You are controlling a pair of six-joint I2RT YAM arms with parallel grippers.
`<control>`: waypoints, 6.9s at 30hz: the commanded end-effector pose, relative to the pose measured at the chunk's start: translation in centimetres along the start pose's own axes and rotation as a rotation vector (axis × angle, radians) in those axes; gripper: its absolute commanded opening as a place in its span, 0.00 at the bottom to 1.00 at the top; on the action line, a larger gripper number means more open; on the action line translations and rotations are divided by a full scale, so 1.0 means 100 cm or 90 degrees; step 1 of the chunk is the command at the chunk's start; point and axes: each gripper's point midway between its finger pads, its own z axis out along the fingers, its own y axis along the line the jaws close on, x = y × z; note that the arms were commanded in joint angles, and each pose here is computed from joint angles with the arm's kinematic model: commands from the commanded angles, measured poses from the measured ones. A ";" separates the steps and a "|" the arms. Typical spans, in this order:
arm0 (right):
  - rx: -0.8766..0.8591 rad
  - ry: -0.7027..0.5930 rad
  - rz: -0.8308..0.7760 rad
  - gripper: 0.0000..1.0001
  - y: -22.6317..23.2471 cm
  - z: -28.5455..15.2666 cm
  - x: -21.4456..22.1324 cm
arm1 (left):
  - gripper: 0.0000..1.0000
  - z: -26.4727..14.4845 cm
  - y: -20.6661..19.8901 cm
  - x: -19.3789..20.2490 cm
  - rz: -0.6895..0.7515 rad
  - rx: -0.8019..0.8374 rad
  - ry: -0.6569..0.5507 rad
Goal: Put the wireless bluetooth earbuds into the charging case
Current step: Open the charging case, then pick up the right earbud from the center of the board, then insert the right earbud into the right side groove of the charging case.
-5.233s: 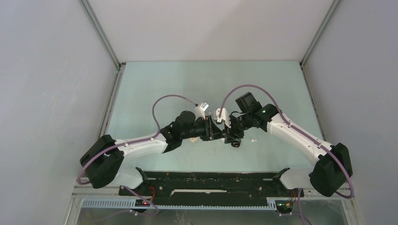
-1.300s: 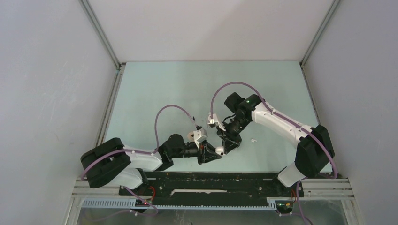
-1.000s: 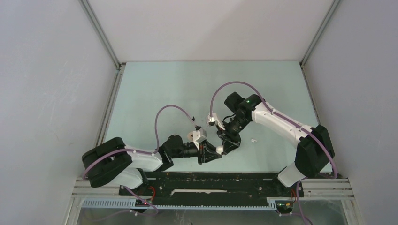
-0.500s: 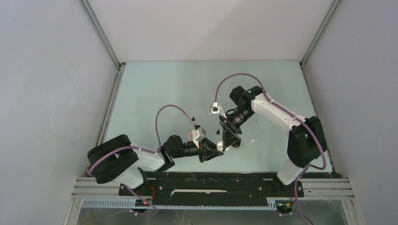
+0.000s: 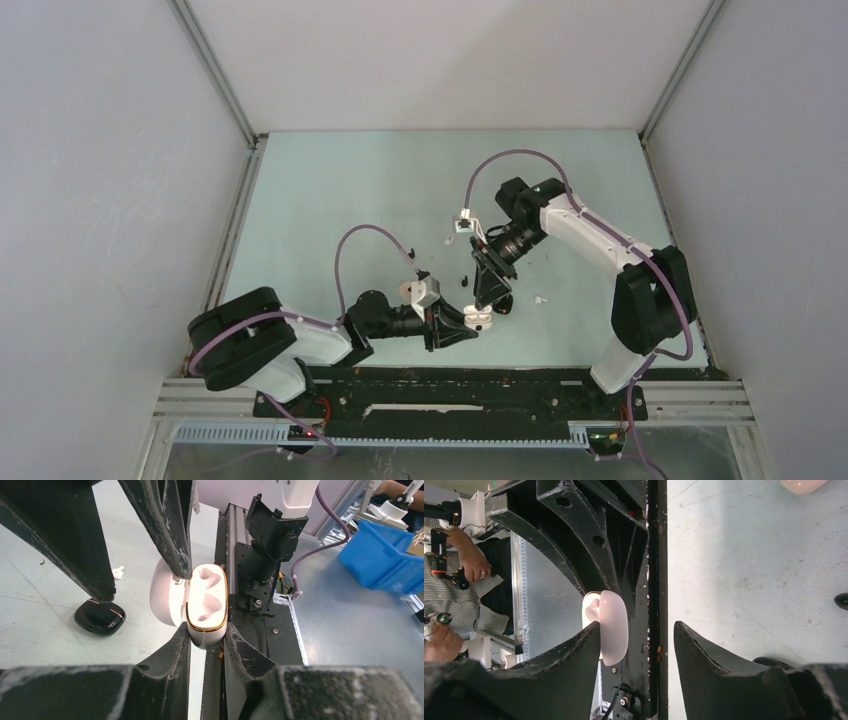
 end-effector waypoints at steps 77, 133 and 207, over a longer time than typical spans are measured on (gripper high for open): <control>0.541 0.290 0.012 0.45 -0.152 -0.078 0.132 | 0.00 -0.085 0.029 -0.011 0.001 -0.256 -0.020; 0.589 -0.361 -0.178 0.00 0.013 -0.153 -0.070 | 0.00 -0.015 0.070 -0.079 0.066 -0.296 -0.086; 0.472 -0.575 -0.264 0.00 0.086 -0.125 -0.116 | 0.00 0.024 0.018 -0.183 0.184 -0.241 -0.202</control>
